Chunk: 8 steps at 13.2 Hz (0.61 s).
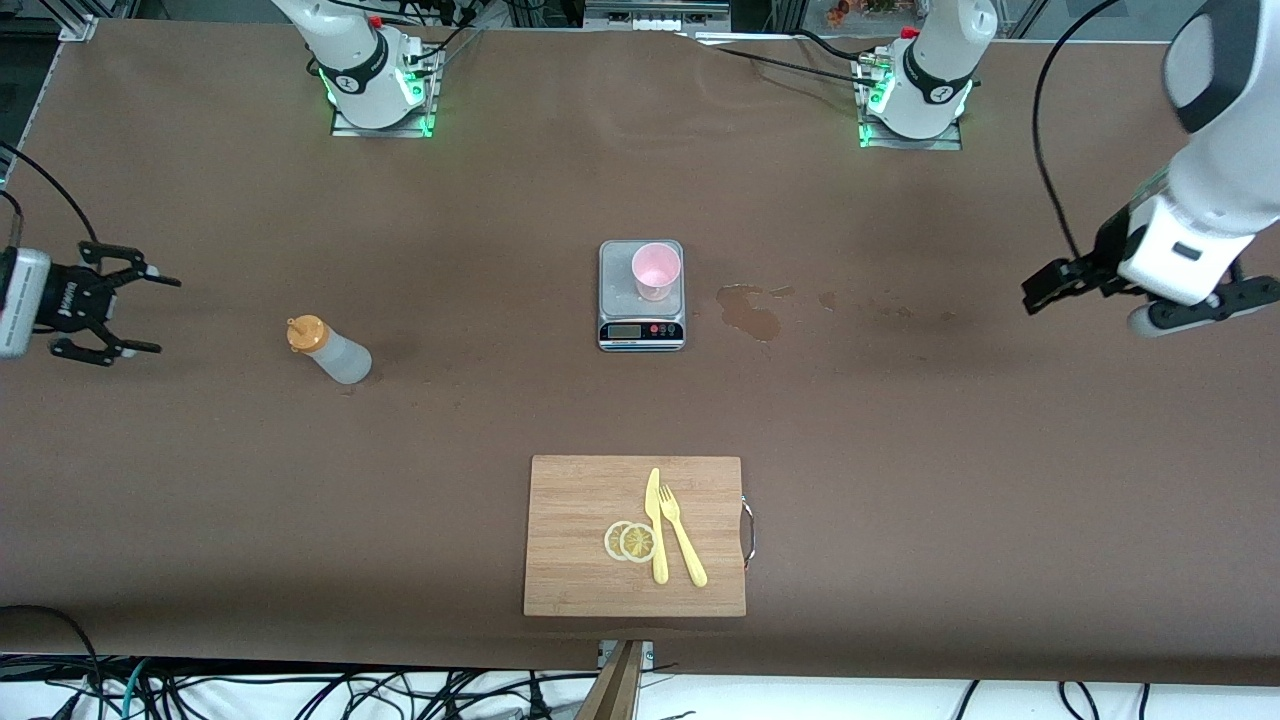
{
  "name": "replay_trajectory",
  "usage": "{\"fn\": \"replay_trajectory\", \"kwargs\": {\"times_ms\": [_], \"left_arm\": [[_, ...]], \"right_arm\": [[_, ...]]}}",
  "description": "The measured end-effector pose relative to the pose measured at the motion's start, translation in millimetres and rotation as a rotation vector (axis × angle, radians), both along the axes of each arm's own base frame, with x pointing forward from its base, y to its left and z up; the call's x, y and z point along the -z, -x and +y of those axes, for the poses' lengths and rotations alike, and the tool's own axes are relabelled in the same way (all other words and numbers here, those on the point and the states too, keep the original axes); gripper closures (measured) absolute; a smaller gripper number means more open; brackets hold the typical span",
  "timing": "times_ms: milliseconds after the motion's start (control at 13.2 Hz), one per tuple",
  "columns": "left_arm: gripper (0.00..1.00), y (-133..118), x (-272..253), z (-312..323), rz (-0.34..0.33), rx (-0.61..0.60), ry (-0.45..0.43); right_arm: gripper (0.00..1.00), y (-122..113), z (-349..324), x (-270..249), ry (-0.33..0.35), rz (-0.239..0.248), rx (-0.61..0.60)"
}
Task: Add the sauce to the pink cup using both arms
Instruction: 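Reach the right gripper to the white sauce bottle while the left gripper retracts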
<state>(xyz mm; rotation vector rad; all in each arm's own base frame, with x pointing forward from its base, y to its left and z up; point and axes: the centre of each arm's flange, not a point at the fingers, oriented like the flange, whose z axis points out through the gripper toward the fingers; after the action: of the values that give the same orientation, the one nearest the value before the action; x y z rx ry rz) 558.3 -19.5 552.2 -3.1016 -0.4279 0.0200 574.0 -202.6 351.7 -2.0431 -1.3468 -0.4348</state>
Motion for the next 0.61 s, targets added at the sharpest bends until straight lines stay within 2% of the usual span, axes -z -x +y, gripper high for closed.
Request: {"fn": "replay_trajectory", "kwargs": {"times_ms": [228, 455, 607], "left_arm": [[0.00, 5, -63, -2, -0.059, 0.026, 0.011], [0.00, 5, -57, -30, -0.037, 0.083, -0.018], [0.00, 3, -55, -24, -0.031, 0.095, -0.023]], "right_arm": [[0.00, 11, 6, 46, -0.101, -0.088, -0.084], [0.00, 35, 4, 90, -0.165, -0.154, -0.152], [0.00, 47, 5, 121, -0.217, -0.181, -0.168]]}}
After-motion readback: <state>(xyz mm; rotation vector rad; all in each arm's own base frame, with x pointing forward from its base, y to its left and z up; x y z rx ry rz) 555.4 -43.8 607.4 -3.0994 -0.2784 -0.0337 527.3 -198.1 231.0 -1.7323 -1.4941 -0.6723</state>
